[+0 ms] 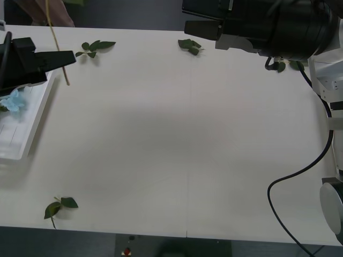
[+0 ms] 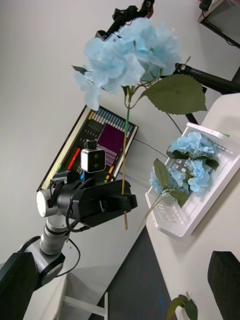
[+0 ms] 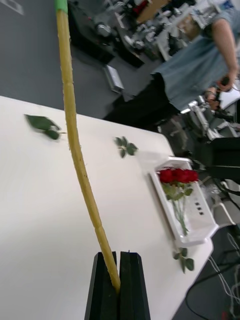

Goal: Put the red flowers into the right box and the blue flowers into the left box

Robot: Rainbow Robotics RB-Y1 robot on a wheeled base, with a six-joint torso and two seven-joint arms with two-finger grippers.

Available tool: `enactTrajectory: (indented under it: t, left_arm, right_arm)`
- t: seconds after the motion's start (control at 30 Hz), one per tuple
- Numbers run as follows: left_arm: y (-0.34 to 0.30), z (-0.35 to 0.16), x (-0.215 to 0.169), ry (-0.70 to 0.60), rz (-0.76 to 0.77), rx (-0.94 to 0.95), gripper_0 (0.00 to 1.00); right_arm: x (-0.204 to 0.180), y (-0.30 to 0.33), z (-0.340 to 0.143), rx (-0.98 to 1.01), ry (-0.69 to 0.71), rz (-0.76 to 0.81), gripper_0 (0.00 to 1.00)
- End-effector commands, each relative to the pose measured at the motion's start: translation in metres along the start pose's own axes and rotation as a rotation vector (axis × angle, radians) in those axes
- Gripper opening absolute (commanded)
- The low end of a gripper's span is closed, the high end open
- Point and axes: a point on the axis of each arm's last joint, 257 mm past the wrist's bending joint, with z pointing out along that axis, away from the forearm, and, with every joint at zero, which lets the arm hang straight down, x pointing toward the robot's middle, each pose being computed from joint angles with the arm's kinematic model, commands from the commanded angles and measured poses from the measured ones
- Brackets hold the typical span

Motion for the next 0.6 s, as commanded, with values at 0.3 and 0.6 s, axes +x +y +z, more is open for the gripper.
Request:
enactTrajectory:
  t: [0.3,0.6]
  left_arm:
    - [0.106,-0.058,-0.019,-0.077,-0.12,-0.221,0.0]
    - [0.174,-0.092,-0.007,-0.082,-0.169,-0.366,0.0]
  right_arm:
    - [-0.016,-0.005,-0.033,0.089,0.002,-0.151,1.0]
    - [-0.003,-0.033,-0.081,0.246,0.121,-0.232,1.0]
